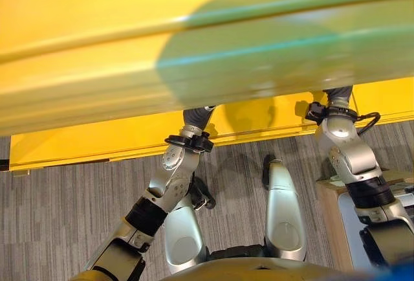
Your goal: Move parts from the plastic box to the shelf.
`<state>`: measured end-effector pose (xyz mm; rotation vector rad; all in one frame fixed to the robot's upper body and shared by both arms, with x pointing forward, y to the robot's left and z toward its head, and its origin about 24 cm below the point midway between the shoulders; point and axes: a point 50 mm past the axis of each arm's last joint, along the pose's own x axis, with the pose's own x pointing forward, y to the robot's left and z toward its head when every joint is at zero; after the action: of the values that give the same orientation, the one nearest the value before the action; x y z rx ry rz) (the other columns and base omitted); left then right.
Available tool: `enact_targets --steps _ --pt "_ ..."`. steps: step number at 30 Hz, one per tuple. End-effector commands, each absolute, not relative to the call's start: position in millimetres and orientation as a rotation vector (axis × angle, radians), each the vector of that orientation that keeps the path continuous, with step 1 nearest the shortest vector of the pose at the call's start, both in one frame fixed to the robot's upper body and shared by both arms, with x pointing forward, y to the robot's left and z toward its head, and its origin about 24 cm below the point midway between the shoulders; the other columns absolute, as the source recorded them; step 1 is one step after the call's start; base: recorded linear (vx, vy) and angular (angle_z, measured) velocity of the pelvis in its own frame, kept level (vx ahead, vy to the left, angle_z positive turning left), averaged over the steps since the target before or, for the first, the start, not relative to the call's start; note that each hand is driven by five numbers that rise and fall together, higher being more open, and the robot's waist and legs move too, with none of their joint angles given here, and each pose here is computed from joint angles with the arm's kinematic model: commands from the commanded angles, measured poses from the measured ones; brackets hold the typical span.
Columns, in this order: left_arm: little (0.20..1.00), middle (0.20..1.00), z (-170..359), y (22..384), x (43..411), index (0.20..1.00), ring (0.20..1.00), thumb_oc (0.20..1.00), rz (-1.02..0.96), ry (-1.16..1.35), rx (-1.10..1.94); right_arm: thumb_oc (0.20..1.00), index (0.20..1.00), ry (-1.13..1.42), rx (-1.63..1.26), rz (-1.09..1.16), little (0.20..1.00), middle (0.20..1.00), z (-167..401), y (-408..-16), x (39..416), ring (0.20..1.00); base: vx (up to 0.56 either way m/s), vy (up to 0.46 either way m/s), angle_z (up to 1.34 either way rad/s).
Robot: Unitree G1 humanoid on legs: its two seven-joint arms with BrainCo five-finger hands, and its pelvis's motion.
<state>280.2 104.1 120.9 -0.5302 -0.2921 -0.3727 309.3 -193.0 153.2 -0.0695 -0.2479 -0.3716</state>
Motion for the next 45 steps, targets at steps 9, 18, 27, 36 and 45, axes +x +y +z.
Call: enact_targets --steps 9,18,27,36,45 --pt "1.0 1.0 140 107 261 1.0 1.0 1.0 -0.38 -0.419 -0.526 1.0 1.0 -0.465 0.006 -0.358 1.0 1.0 181 -184 283 1.0 0.02 0.015 -0.04" --pt "1.0 1.0 96 151 243 1.0 1.0 1.0 -0.163 -0.282 -0.533 1.0 1.0 -0.054 -0.022 -0.423 1.0 1.0 83 -218 234 1.0 0.04 0.015 -0.11" --pt "1.0 1.0 67 174 221 1.0 1.0 1.0 -0.098 -0.15 -0.513 1.0 1.0 0.153 -0.055 -0.417 1.0 1.0 44 -243 195 1.0 0.04 -0.024 0.02" --pt "1.0 1.0 54 172 214 1.0 1.0 1.0 -0.138 -0.052 -0.494 1.0 1.0 0.275 -0.055 -0.315 1.0 1.0 26 -231 189 1.0 0.03 0.023 0.03" --pt "1.0 1.0 25 164 206 1.0 1.0 1.0 -0.292 0.157 -0.416 1.0 1.0 0.283 0.058 -0.133 1.0 1.0 17 -209 192 1.0 -0.01 0.13 0.05"
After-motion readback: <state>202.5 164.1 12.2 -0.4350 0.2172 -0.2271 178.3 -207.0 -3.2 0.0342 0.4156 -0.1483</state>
